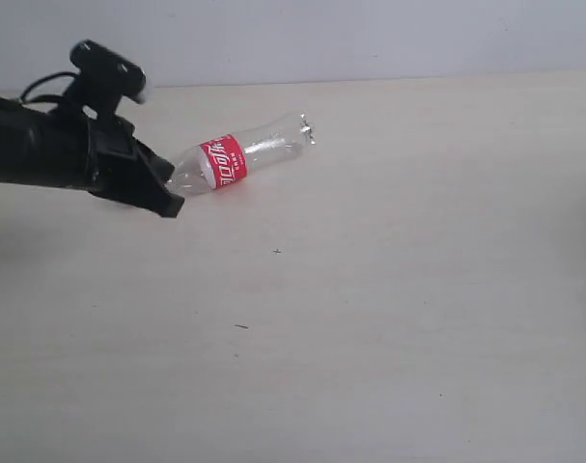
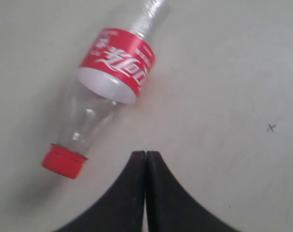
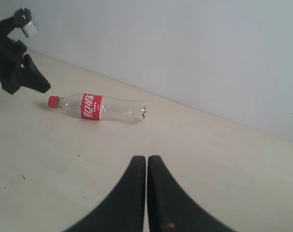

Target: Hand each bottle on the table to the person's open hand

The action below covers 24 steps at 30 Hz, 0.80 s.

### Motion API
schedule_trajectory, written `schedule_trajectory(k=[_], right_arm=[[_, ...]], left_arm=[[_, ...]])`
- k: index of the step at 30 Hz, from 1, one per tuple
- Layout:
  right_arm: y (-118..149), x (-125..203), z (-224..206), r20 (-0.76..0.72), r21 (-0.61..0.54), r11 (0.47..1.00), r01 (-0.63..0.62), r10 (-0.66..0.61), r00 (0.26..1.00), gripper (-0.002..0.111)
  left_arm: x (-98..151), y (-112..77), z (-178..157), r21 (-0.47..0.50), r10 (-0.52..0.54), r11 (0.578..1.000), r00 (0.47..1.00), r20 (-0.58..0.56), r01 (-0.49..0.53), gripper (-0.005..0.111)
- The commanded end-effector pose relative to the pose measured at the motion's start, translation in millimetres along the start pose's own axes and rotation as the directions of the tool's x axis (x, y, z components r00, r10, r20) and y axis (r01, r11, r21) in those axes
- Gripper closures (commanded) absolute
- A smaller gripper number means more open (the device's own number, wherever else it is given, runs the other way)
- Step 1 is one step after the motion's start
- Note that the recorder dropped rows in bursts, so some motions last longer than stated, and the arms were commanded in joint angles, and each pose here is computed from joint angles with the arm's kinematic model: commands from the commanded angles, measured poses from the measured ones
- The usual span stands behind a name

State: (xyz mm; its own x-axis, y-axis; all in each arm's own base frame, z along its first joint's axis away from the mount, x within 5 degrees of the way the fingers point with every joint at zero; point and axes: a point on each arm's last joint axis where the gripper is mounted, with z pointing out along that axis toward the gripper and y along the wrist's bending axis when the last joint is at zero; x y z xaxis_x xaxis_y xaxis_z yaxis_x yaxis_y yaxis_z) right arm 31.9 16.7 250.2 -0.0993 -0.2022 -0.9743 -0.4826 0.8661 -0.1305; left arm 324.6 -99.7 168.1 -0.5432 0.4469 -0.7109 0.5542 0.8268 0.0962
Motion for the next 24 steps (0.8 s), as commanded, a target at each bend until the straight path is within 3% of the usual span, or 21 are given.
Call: schedule_trajectory(k=[1,13,24], right_arm=[[0.2,0.4,0.5,0.011,-0.002,1.0,-0.002,0.002,1.0,0.106],[0.2,0.4,0.5,0.011,-0.002,1.0,-0.002,0.002,1.0,0.106],[0.2,0.4,0.5,0.011,-0.002,1.0,-0.002,0.002,1.0,0.106]], left_arm=[[19.3,-1.6,23.1,0.104,0.008,0.995,1.0,-0.029,-0.005,0.104],[17.0,11.3,24.2,0.204,-0.098,0.975,0.994,0.049,0.086,0.104],[20.2,9.6,24.0,0.217,-0.014,0.976,0.999,0.031,0.007,0.104]])
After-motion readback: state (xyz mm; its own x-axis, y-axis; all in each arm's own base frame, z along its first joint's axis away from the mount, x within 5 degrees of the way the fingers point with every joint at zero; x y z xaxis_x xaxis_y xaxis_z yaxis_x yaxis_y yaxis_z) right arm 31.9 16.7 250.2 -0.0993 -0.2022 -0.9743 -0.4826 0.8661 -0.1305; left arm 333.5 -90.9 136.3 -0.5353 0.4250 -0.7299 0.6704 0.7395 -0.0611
